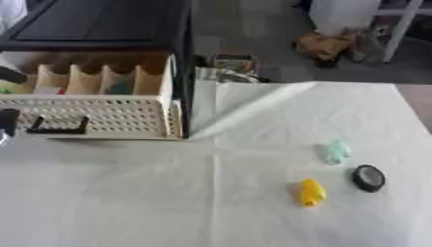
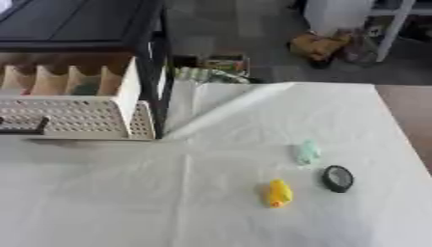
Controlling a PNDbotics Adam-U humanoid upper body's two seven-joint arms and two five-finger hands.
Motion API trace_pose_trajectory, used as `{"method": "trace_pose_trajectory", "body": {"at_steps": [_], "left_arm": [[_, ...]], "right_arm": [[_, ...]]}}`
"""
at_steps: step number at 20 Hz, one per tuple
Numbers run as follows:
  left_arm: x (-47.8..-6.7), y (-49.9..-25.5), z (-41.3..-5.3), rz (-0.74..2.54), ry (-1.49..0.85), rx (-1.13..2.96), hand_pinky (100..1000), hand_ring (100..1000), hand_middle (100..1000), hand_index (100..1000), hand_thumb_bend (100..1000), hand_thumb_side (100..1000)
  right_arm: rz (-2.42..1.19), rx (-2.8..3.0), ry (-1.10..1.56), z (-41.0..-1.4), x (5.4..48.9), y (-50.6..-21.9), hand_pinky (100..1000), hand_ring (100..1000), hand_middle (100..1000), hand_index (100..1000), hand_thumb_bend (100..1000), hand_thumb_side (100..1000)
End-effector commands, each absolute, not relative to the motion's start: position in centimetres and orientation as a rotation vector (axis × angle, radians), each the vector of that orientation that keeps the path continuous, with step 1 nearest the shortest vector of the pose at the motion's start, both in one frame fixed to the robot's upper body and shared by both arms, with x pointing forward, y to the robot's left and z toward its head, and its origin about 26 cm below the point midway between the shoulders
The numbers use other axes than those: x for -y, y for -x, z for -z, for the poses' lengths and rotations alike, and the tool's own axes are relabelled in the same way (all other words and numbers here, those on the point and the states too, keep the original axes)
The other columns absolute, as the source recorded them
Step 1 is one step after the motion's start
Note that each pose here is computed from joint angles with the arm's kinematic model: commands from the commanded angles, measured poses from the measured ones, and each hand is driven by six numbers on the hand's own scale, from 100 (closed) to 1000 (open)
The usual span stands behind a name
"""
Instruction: Pick up objects from table and place into drawer.
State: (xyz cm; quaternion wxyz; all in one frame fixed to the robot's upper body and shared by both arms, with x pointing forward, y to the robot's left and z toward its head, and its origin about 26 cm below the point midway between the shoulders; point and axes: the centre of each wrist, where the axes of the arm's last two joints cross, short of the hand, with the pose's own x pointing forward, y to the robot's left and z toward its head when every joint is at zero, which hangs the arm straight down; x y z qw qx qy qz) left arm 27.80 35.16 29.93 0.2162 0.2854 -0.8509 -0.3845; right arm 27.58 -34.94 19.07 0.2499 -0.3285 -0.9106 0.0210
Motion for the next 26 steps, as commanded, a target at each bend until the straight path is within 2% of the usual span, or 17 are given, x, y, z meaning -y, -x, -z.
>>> {"method": "trace_pose_trajectory", "body": {"at_steps": [1,5,10,11,12,13,15,16,18,19,20,21,22,23,26], "left_arm": [[-34.6,-27.9,-30.0,0.890,-0.666,2.529,100,100,100,793,100,255],[-33.7,-28.4,-28.0,0.723,-0.427,2.646,100,100,100,831,100,329],[-31.9,-28.9,-24.8,0.694,-0.138,2.697,100,100,105,859,100,396],[-31.4,-29.0,-24.2,0.688,-0.086,2.704,100,100,144,856,100,423],[-31.0,-29.1,-23.8,0.684,-0.043,2.712,100,100,144,856,100,423],[-30.6,-29.1,-23.4,0.681,-0.001,2.721,100,100,252,861,100,452],[-29.4,-29.3,-22.5,0.674,0.086,2.733,100,104,348,859,100,484],[-28.9,-29.4,-22.1,0.664,0.121,2.730,105,174,396,853,100,510],[-28.0,-29.5,-21.4,0.618,0.175,2.713,147,228,428,843,100,538],[-27.7,-29.5,-21.1,0.592,0.195,2.702,199,303,475,840,100,548],[-27.3,-29.5,-20.8,0.577,0.210,2.688,223,336,493,841,100,456],[-27.0,-29.5,-20.5,0.564,0.223,2.675,261,389,522,841,100,559],[-26.7,-29.5,-20.3,0.552,0.234,2.663,274,405,531,841,100,563],[-26.4,-29.5,-20.0,0.539,0.245,2.652,321,459,563,844,100,578],[-25.2,-29.5,-19.2,0.521,0.295,2.606,339,476,578,848,100,581]], "right_arm": [[-0.114,2.510,0.938,-20.6,35.3,-27.4,760,711,408,824,398,1000],[-0.178,2.494,0.981,-21.5,35.5,-27.5,761,716,398,825,434,1000],[-0.309,2.450,1.085,-23.0,36.0,-27.4,766,722,378,826,453,1000],[-0.342,2.439,1.100,-23.3,36.0,-27.4,767,723,374,827,462,1000],[-0.370,2.427,1.112,-23.5,36.1,-27.4,767,723,374,827,462,1000],[-0.402,2.417,1.126,-23.8,36.1,-27.4,770,729,370,828,474,1000],[-0.472,2.393,1.157,-24.3,36.3,-27.3,773,735,366,829,489,1000],[-0.502,2.382,1.170,-24.5,36.4,-27.3,777,740,366,830,500,1000],[-0.567,2.352,1.194,-25.0,36.5,-27.3,783,747,368,832,514,1000],[-0.606,2.337,1.207,-25.2,36.5,-27.2,788,754,370,835,536,1000],[-0.642,2.323,1.219,-25.4,36.6,-27.2,791,758,373,837,527,1000],[-0.682,2.310,1.234,-25.7,36.6,-27.2,796,763,376,837,561,1000],[-0.718,2.296,1.250,-25.9,36.7,-27.2,798,765,376,837,567,1000],[-0.753,2.281,1.265,-26.2,36.8,-27.1,805,773,377,835,589,1000],[-0.879,2.221,1.305,-26.8,36.9,-27.0,818,785,378,834,627,1000]]}}
